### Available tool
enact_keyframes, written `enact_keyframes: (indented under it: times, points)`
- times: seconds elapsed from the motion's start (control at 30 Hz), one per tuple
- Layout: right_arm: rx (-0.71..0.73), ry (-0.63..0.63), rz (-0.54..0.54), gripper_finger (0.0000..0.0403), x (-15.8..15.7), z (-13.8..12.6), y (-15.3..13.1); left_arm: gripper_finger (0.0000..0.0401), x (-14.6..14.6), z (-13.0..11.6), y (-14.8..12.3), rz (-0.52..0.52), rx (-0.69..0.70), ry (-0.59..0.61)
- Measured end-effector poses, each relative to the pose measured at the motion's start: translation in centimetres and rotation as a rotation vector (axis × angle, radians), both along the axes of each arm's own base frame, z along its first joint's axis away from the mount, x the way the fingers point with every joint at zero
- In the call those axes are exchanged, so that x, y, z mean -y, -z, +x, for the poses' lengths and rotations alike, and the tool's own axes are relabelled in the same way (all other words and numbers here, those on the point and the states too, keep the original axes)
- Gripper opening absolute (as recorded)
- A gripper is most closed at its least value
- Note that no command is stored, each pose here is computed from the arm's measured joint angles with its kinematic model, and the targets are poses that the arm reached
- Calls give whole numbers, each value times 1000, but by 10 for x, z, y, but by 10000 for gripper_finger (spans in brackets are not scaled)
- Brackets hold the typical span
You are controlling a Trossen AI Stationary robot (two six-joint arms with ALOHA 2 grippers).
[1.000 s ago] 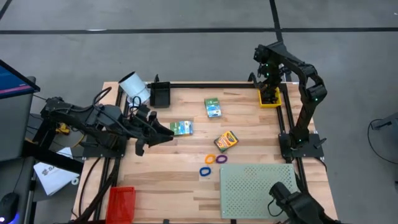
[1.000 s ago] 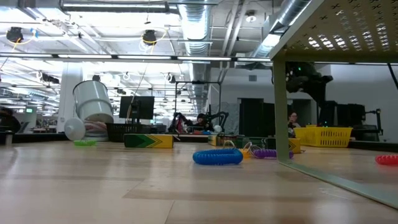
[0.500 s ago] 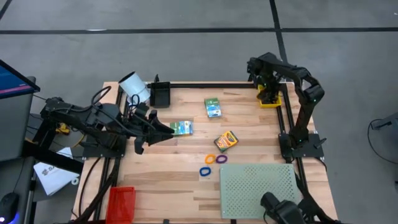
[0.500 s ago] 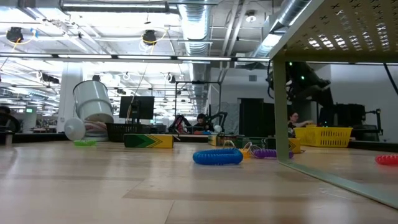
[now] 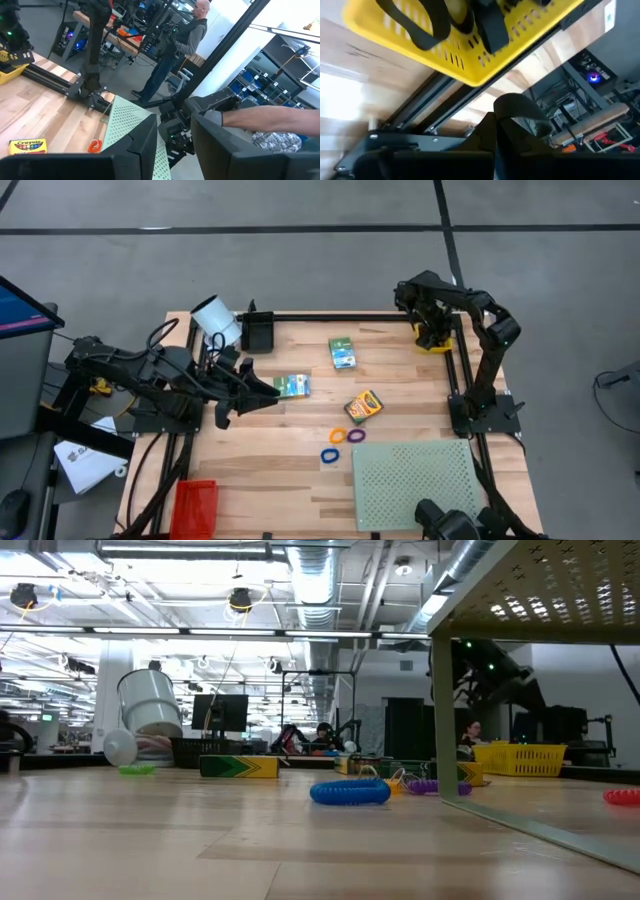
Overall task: Pick & Place Office Desk Supplies
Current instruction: Put the black rubber band into the yellow bin, then adjust the shelf
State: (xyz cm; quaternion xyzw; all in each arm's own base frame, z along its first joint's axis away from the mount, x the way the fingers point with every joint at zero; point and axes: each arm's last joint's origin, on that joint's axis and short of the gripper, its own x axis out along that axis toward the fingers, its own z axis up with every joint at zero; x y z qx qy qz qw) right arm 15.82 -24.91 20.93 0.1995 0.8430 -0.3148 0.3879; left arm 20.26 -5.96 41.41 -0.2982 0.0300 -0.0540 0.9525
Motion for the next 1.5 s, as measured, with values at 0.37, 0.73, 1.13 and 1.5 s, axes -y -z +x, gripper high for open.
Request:
enact_keyframes:
  times: [0.37,0.73,1.13,1.5]
  points:
    - [31,-100,40,0,-7,16,-2,115,1,0,0,-2,0,20]
    - [43,-128,63,26,-6,17,-1,115,1,0,0,-2,0,26]
    - [20,-140,56,124,-6,16,-2,115,1,0,0,-2,0,25]
    - [234,-67,-120,152,-3,29,-57,115,1,0,0,0,0,25]
